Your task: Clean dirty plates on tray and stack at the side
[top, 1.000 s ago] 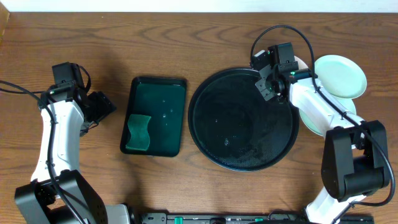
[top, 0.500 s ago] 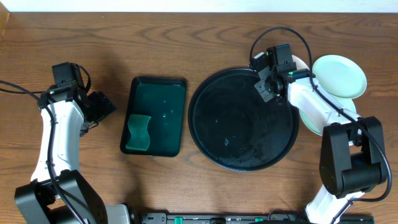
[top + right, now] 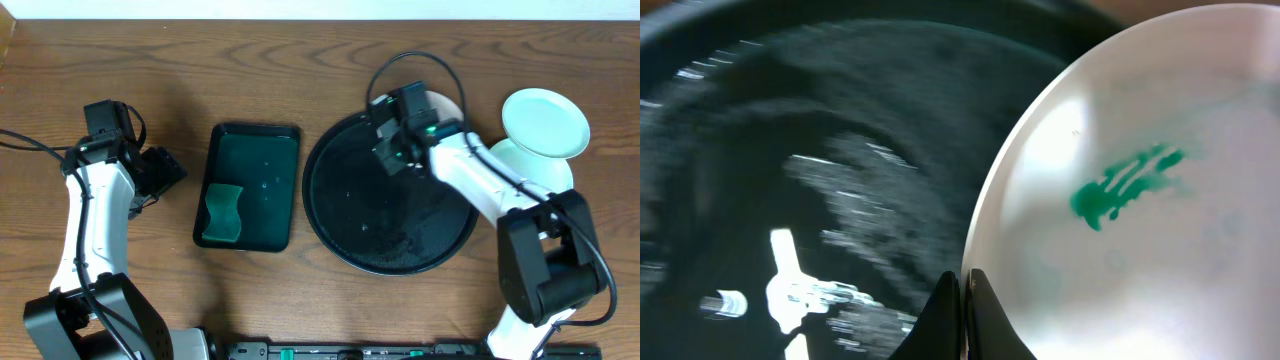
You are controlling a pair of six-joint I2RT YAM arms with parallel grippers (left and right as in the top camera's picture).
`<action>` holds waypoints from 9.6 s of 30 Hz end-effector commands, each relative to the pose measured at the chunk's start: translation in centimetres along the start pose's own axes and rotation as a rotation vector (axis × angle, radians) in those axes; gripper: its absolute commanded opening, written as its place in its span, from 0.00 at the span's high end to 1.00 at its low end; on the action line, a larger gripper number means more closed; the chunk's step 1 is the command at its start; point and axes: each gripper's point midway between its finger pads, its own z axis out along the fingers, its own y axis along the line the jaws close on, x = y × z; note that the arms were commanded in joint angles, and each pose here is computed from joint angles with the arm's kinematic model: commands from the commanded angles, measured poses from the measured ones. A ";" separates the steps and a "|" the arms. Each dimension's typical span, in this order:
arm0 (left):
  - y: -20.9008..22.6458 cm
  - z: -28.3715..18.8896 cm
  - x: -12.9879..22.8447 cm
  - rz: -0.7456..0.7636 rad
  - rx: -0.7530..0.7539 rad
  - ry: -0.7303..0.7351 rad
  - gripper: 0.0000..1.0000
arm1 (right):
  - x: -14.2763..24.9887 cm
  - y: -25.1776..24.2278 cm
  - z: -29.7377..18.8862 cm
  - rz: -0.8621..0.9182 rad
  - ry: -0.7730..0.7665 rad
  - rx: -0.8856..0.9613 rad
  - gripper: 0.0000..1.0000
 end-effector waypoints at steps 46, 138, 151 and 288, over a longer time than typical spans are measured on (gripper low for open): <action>0.0 -0.7 -0.6 -0.010 0.004 -0.023 0.19 | 1.8 -13.8 -12.4 0.331 -0.086 0.295 0.50; 0.0 -0.7 -0.6 -0.010 0.004 -0.023 0.19 | 16.4 -10.5 -5.2 0.526 0.515 -0.015 0.86; 0.0 -0.7 -0.6 -0.010 0.004 -0.023 0.19 | 13.3 -11.7 -7.0 0.521 0.465 -0.004 0.36; 0.0 -0.7 -0.6 -0.010 0.003 -0.024 0.19 | 9.4 -8.2 -1.5 0.546 0.193 0.172 0.74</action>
